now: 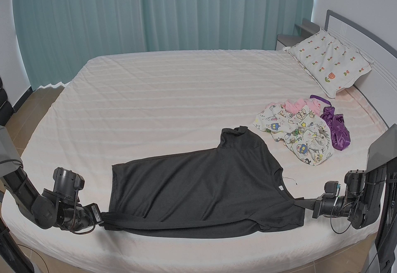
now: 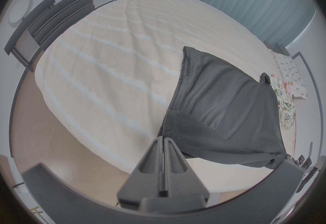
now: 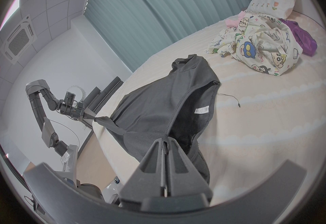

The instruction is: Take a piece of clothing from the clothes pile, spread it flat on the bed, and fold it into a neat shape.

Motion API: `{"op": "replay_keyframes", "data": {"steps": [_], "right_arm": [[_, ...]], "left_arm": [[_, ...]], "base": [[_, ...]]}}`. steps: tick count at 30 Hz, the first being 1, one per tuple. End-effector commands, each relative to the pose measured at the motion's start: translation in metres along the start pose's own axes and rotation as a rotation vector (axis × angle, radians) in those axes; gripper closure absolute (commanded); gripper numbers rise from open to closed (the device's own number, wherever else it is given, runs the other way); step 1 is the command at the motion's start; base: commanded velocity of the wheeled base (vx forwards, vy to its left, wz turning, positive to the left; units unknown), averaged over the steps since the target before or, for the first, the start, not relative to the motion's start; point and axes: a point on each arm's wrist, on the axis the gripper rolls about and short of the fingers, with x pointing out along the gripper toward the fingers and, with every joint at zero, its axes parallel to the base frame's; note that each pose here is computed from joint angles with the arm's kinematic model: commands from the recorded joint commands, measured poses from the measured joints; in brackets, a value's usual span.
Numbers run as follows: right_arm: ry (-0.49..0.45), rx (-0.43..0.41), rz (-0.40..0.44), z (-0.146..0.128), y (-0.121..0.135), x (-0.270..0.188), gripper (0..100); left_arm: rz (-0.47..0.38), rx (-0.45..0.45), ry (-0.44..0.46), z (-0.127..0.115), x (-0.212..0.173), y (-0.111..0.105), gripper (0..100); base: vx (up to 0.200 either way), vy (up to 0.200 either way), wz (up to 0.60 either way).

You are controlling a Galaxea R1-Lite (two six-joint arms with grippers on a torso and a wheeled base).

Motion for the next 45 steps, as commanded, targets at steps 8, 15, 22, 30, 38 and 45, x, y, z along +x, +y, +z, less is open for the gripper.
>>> {"op": "replay_keyframes", "data": {"steps": [8,15,22,30,38,45], "right_arm": [[0.002,0.01,-0.013,-0.006,-0.015,0.012,0],[0.021,0.007,-0.014,-0.013,-0.02,0.021,0],[0.008,-0.006,0.001,-0.01,-0.022,0.024,0],[0.01,-0.06,0.038,-0.004,-0.011,0.039,0],[0.01,-0.078,0.053,-0.005,-0.015,0.052,0],[0.018,-0.104,0.053,-0.011,-0.02,0.062,0]], "left_arm": [[0.008,0.0,0.014,-0.003,0.001,0.002,100],[0.015,0.001,0.026,-0.004,0.004,0.003,100],[0.014,0.002,0.027,-0.005,0.004,0.003,100],[0.017,0.003,0.031,-0.007,0.003,0.004,100],[0.018,0.003,0.032,-0.007,0.004,0.004,100],[0.019,0.003,0.031,-0.007,0.004,0.004,100]], "base": [[0.0,0.0,0.0],[0.0,0.0,0.0],[0.0,0.0,0.0],[0.0,0.0,0.0],[0.0,0.0,0.0],[0.0,0.0,0.0]]}}
